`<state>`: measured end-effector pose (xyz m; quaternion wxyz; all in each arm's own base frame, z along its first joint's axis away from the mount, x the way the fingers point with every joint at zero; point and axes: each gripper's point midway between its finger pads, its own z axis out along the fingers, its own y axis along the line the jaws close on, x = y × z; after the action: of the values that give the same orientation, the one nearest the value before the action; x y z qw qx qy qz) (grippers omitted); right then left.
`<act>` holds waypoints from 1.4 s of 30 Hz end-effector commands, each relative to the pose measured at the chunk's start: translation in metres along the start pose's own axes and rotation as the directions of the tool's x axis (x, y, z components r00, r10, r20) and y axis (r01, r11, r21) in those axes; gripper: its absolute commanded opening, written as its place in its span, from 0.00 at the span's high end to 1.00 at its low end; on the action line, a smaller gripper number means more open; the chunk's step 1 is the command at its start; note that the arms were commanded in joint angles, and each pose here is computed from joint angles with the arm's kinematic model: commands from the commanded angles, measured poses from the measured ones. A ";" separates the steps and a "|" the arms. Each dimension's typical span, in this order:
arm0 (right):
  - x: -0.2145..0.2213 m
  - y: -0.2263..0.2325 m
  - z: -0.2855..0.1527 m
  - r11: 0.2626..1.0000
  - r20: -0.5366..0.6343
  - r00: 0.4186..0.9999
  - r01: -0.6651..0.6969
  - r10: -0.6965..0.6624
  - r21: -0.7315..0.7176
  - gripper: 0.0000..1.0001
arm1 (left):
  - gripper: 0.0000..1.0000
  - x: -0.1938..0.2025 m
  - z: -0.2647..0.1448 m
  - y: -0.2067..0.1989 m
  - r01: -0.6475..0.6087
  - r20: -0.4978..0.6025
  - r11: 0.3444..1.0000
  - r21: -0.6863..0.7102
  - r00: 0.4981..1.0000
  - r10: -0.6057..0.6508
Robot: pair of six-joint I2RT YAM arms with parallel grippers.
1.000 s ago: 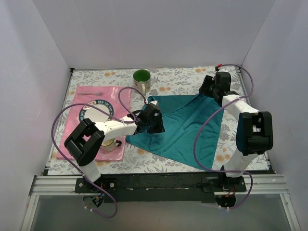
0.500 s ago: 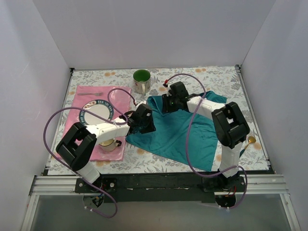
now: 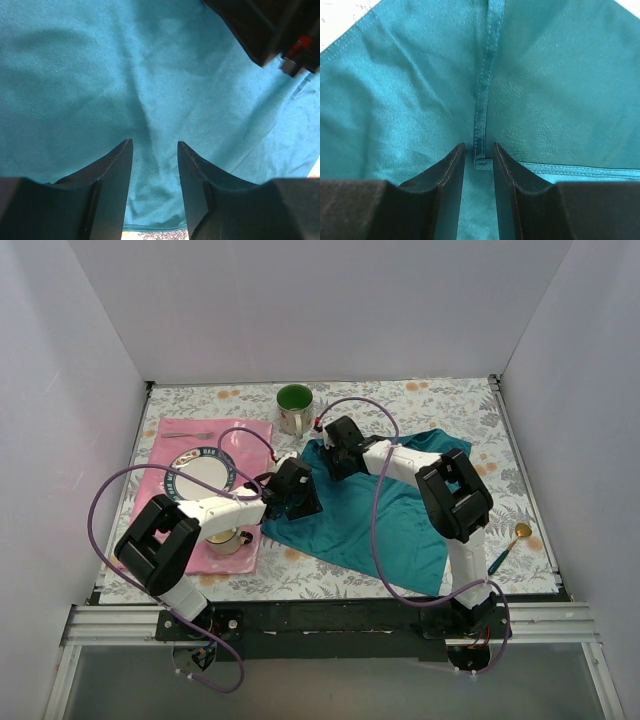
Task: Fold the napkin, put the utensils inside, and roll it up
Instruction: Flatten the napkin out
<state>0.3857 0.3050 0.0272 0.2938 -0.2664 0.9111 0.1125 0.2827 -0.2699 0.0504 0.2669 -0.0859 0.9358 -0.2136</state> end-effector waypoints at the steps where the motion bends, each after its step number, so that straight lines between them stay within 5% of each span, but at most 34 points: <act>1: 0.008 -0.012 0.009 0.995 -0.052 0.997 0.057 -0.053 0.084 0.63 | 0.58 -0.001 0.001 0.001 0.007 0.011 1.000 0.004 1.000 -0.007; 15: -0.033 -0.018 -0.013 0.990 0.065 0.995 0.065 -0.074 0.128 0.85 | 0.57 0.027 0.010 0.031 0.034 -0.046 0.998 -0.060 0.998 -0.037; 18: -0.045 -0.025 -0.011 0.987 0.067 0.994 0.074 -0.084 0.145 0.98 | 0.57 0.030 0.010 0.032 0.037 -0.056 0.997 -0.060 0.998 -0.040; 25: -0.076 -0.054 -0.009 0.982 0.125 0.991 0.025 -0.049 0.187 0.99 | 0.57 0.030 0.010 0.030 0.035 -0.057 0.998 -0.046 0.998 -0.038; 30: -0.134 -0.122 0.004 0.947 0.299 0.952 -0.042 -0.058 0.319 0.99 | 0.57 0.028 0.009 0.021 0.029 -0.065 0.999 -0.020 0.997 -0.030; 34: -0.168 -0.169 0.019 0.923 0.339 0.938 -0.070 -0.068 0.379 0.84 | 0.53 0.020 0.002 -0.009 0.015 -0.095 0.997 0.075 0.995 -0.008; 38: -0.211 -0.188 0.006 0.935 0.415 0.908 -0.096 -0.059 0.343 0.44 | 0.50 0.010 -0.007 -0.031 0.020 -0.102 0.991 0.132 0.995 -0.006; 42: -0.194 -0.185 -0.026 0.936 0.362 0.932 -0.118 -0.011 0.331 0.28 | 0.42 -0.003 -0.013 -0.047 -0.012 -0.080 0.984 0.176 0.996 0.026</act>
<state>0.6276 0.2214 0.0915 0.4793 -0.1632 0.8623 -0.0092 0.2719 -0.2915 0.0511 0.2218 -0.0728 0.9358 -0.2641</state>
